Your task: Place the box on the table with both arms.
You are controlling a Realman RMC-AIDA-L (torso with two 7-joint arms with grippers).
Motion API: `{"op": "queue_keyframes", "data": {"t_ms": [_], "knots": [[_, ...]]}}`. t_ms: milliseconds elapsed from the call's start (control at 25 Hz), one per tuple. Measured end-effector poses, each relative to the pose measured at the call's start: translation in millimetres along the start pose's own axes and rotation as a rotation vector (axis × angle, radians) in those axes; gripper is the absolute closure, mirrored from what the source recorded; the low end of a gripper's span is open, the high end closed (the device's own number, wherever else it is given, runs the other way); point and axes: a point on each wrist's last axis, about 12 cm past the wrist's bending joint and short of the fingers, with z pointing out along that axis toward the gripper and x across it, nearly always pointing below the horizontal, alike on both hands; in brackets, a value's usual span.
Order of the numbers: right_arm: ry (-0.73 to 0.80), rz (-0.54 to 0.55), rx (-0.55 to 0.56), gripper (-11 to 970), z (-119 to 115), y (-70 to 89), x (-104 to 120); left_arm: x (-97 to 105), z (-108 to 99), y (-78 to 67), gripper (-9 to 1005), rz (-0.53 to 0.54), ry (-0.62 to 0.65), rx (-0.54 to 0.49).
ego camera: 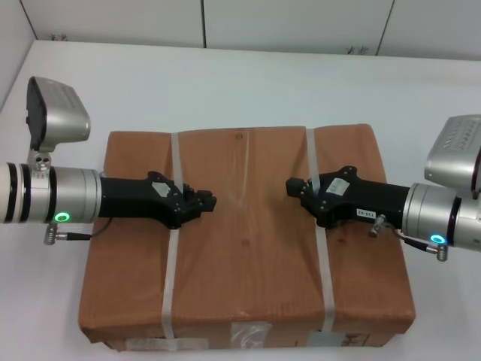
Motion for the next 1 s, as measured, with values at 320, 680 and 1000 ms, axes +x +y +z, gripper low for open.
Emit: {"op": "queue_keyframes", "data": {"t_ms": [320,680,1000], "knots": [[0.064,0.009,0.01,929,4,-0.5,6,3,2,1.1,896,-0.009,0.029,-0.017],[0.109,0.042,0.027,890,4,-1.5,11,9,9,2.5,897,-0.022,0.092,-0.044],[0.143,0.087,0.049,856,5,-3.1,15,11,14,2.7,897,-0.023,0.12,-0.062]]}}
